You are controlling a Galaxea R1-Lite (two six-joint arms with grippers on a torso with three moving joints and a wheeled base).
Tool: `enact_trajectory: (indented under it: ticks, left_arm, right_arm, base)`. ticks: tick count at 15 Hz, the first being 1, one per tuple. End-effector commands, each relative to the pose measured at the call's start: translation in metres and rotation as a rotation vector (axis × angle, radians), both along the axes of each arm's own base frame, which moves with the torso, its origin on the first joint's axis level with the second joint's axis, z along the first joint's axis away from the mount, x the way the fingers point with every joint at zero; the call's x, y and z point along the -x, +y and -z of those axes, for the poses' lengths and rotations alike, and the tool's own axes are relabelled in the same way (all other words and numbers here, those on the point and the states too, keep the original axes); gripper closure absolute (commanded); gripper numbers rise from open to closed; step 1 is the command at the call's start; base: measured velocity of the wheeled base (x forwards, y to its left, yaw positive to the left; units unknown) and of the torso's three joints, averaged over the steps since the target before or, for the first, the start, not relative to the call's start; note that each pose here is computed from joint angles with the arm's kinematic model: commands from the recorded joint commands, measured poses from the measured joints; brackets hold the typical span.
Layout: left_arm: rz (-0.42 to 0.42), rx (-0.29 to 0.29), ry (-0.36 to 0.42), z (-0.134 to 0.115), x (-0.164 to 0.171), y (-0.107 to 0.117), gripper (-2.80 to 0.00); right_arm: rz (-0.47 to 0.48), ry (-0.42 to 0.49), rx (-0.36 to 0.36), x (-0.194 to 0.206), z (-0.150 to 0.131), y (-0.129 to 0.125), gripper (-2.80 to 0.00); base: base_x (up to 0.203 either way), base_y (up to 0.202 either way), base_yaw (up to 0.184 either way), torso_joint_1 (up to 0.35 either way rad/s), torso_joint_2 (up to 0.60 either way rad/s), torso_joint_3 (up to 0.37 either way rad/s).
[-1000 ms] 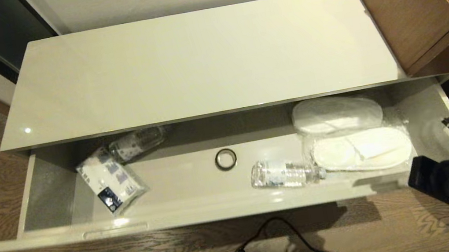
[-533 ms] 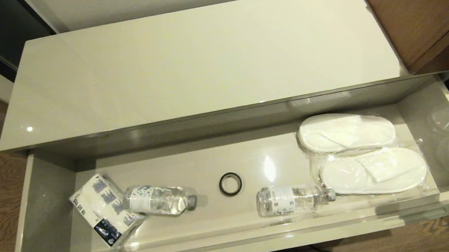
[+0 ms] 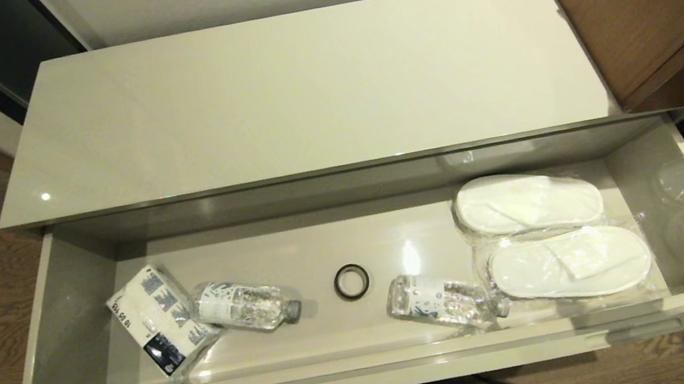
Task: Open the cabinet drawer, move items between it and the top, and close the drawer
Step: Open the drawer, then take out the disposable slippers from the drawer
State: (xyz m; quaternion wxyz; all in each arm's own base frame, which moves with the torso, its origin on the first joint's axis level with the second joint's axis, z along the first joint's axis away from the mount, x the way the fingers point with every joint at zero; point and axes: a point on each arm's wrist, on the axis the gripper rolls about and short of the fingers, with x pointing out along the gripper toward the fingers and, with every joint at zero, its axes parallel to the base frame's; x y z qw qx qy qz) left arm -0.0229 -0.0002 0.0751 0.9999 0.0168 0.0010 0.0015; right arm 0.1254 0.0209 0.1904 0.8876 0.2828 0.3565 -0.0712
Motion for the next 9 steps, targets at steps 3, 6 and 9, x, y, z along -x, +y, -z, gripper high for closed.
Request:
enact_trajectory:
  ticks: [3,6,9]
  left_arm:
    - [-0.001,0.000,0.003,0.0004,-0.0002,0.0000,0.00]
    - [-0.001,0.000,0.003,0.0004,-0.0002,0.0000,0.00]
    - [-0.001,0.000,0.003,0.0004,-0.0002,0.0000,0.00]
  right_arm:
    - [-0.129,-0.033,0.073,0.0005,-0.0111,0.0013,0.00]
    - [-0.173,-0.017,0.098,-0.0006,-0.0064,0.0024,0.00]
    - [-0.198,-0.032,0.070,-0.0023,-0.0113,0.0036,0.00]
  base:
    - [0.000,0.000,0.000,0.000,0.00,0.000]
    - [0.000,0.000,0.000,0.000,0.00,0.000]
    - [0.000,0.000,0.000,0.000,0.00,0.000]
